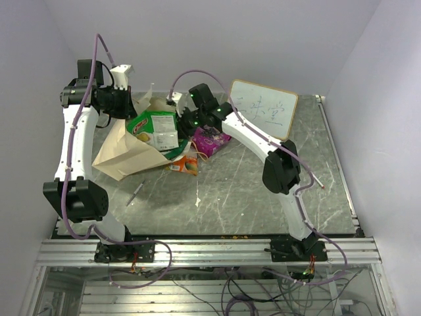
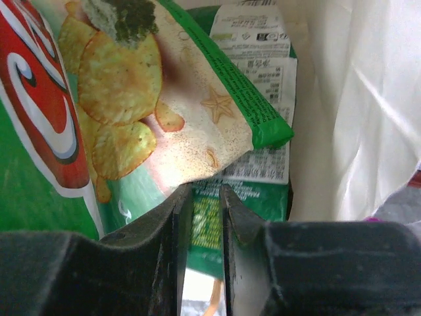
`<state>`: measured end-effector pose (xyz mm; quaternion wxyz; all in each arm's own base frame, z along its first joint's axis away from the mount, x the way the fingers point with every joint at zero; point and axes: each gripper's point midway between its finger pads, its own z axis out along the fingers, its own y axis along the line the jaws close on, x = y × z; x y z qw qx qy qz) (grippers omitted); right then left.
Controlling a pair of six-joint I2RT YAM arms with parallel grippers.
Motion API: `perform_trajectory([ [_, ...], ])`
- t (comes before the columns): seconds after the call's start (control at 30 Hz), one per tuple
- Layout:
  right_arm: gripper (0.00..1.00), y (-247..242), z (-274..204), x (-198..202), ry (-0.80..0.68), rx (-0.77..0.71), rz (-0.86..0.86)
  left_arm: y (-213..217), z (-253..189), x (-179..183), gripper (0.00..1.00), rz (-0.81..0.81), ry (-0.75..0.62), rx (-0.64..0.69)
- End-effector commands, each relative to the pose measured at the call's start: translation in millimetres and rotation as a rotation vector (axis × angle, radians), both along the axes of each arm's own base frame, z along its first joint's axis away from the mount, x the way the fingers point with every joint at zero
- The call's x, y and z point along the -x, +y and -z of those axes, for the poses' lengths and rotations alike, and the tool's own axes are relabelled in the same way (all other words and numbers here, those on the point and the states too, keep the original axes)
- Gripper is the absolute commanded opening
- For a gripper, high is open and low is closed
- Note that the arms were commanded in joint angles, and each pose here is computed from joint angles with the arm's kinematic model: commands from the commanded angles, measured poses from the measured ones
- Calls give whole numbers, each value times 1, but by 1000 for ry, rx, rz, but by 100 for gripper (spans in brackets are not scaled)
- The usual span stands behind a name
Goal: Place the snacks into the paper bag
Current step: Adjust the snack in the paper bag.
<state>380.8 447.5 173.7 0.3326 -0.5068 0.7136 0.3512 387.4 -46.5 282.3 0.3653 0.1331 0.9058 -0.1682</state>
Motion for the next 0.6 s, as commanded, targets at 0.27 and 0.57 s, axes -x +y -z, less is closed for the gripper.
perform_trajectory([
  [0.27, 36, -1, -60, -38, -207, -45, 81, 3, -19, 0, 7, -14, -79, -8],
  [0.57, 52, -56, -124, -34, -346, -45, 52, 3, -23, 1, 7, -15, -90, -5],
])
